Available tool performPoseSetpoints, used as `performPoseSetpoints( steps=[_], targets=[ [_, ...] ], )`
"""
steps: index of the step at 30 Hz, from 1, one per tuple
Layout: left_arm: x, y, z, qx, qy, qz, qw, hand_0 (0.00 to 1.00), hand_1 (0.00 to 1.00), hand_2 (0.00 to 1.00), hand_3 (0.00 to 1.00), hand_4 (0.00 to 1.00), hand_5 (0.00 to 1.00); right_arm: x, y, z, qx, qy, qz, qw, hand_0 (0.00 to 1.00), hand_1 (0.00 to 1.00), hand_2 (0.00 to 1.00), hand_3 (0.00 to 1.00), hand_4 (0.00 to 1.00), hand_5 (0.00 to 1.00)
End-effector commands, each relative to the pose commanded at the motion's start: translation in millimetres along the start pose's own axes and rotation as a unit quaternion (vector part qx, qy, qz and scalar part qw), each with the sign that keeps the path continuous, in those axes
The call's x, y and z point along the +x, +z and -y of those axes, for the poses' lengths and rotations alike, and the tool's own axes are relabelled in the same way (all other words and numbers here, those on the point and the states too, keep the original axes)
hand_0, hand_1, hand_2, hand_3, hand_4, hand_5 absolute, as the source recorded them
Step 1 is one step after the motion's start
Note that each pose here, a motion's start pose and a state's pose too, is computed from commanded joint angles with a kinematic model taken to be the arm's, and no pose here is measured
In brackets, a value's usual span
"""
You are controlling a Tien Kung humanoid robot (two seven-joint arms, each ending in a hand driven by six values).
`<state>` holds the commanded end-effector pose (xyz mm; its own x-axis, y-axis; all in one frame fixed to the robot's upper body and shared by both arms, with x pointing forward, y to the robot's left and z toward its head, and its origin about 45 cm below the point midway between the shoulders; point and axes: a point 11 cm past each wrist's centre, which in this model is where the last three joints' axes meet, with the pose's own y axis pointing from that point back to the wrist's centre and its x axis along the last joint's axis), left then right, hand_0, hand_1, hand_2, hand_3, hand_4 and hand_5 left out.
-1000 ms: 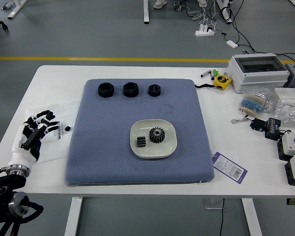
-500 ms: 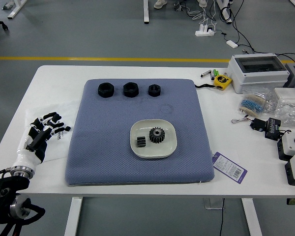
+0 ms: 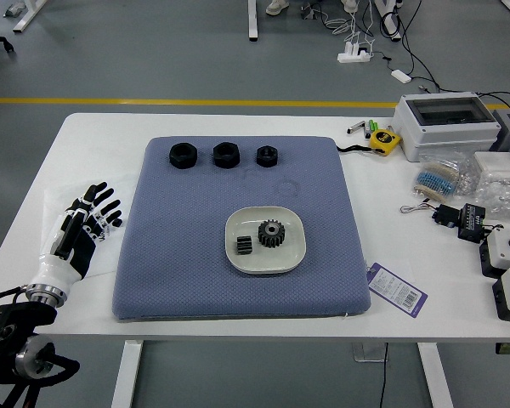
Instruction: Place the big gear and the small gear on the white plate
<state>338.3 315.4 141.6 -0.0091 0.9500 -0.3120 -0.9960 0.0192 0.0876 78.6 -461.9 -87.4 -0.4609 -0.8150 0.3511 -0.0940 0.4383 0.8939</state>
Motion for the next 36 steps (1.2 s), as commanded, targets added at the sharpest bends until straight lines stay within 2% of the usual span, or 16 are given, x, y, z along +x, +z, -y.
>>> performPoseSetpoints(
  steps=[2, 3, 8, 9, 16, 23, 26, 27, 36],
  targets=[
    [-1.1, 0.6, -0.1, 0.000, -0.009, -0.002, 1.000, 0.876, 0.905, 0.932, 0.836, 0.955, 0.772, -0.7, -1, -0.1, 0.001, 0.000, 0.001, 1.000, 0.649, 0.648, 0.733, 0.580, 0.839, 0.677],
    [-1.5, 0.7, -0.1, 0.000, -0.012, -0.003, 1.000, 0.946, 0.976, 0.998, 0.900, 0.998, 0.938, -0.8, -1, -0.1, 0.001, -0.001, 0.002, 1.000, 0.652, 0.648, 0.733, 0.580, 0.839, 0.677],
    [-7.6, -1.2, -0.6, 0.005, -0.037, -0.025, 0.999, 0.946, 0.976, 0.998, 0.900, 0.998, 0.938, -2.7, -3, -0.4, 0.002, -0.003, 0.004, 1.000, 0.652, 0.648, 0.733, 0.580, 0.839, 0.677],
    [-8.0, -0.9, -0.7, 0.005, -0.038, -0.027, 0.999, 0.998, 0.998, 0.998, 0.943, 0.998, 0.998, -2.9, -3, -0.4, 0.002, -0.003, 0.004, 1.000, 0.652, 0.648, 0.733, 0.580, 0.839, 0.677],
    [-5.1, 6.6, -2.0, -0.014, -0.037, -0.051, 0.998, 0.996, 0.998, 0.998, 0.925, 0.998, 0.998, -2.9, -4, -0.5, 0.003, -0.004, 0.003, 1.000, 0.652, 0.648, 0.733, 0.580, 0.839, 0.677],
    [-7.7, 17.9, 0.9, -0.035, -0.036, -0.048, 0.998, 0.992, 0.998, 0.998, 0.921, 0.998, 0.998, -2.3, -5, -0.4, 0.004, -0.003, 0.005, 1.000, 0.653, 0.648, 0.732, 0.581, 0.839, 0.677],
    [-7.3, 19.7, 0.7, -0.039, -0.035, -0.047, 0.998, 0.992, 0.998, 0.998, 0.921, 0.998, 0.998, -2.2, -5, -0.4, 0.005, -0.004, 0.005, 1.000, 0.653, 0.648, 0.732, 0.581, 0.839, 0.677],
    [-7.0, 20.0, 0.5, -0.039, -0.035, -0.046, 0.998, 0.964, 0.958, 0.998, 0.906, 0.998, 0.998, -2.2, -5, -0.4, 0.005, -0.004, 0.005, 1.000, 0.654, 0.648, 0.732, 0.581, 0.840, 0.677],
    [-3.1, 22.7, 0.7, -0.041, -0.031, -0.045, 0.998, 0.936, 0.939, 0.986, 0.893, 0.998, 0.998, -2.8, -5, -0.4, 0.005, -0.004, 0.001, 1.000, 0.654, 0.648, 0.732, 0.580, 0.839, 0.677]
  ],
)
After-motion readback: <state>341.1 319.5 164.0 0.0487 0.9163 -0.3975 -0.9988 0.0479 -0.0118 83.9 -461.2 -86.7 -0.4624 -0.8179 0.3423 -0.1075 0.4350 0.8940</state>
